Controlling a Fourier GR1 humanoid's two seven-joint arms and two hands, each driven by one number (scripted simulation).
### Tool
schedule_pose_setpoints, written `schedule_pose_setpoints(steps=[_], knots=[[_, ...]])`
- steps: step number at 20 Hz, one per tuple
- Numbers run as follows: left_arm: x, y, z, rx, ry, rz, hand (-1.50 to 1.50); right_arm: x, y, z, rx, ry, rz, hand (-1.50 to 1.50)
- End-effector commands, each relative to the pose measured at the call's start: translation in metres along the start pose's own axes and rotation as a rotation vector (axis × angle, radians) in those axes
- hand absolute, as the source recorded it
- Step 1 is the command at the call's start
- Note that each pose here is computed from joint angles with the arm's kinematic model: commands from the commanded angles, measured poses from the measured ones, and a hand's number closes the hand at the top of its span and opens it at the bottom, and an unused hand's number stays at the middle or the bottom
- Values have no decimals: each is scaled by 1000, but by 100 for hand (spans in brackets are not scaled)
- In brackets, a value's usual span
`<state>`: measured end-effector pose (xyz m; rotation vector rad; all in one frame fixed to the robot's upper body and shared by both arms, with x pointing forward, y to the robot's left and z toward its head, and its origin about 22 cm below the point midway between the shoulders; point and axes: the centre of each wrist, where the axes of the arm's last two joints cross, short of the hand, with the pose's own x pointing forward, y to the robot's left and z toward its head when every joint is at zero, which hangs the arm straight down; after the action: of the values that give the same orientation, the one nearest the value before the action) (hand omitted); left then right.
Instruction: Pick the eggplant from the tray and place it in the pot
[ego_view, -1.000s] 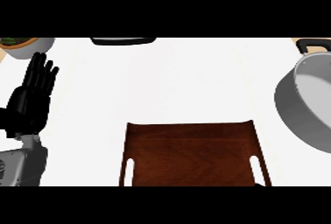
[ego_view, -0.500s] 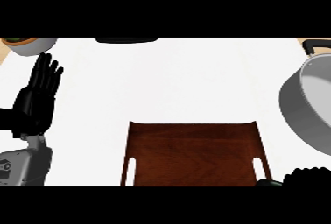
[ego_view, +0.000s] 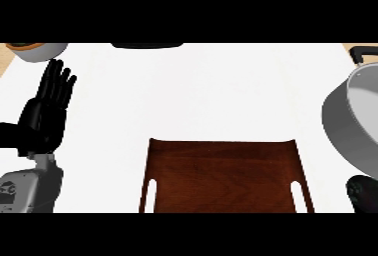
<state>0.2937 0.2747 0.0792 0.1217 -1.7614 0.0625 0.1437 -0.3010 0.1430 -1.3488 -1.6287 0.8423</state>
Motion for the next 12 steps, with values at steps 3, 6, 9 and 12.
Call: schedule_pose_setpoints(steps=[3, 6, 9, 12], knots=[[1, -3, -5, -11, -3, 14, 0, -82, -25, -36, -77, 60, -166, 150], [-1, 1, -7, 0, 8, -2, 0, -130, -38, -46, -49, 54, -210, 150], [0, -11, -14, -23, 0, -2, 0, -174, -26, -61, -14, 60, -215, 150], [3, -22, -11, -28, -7, -1, 0, -205, -10, -66, 5, 49, -189, 150]])
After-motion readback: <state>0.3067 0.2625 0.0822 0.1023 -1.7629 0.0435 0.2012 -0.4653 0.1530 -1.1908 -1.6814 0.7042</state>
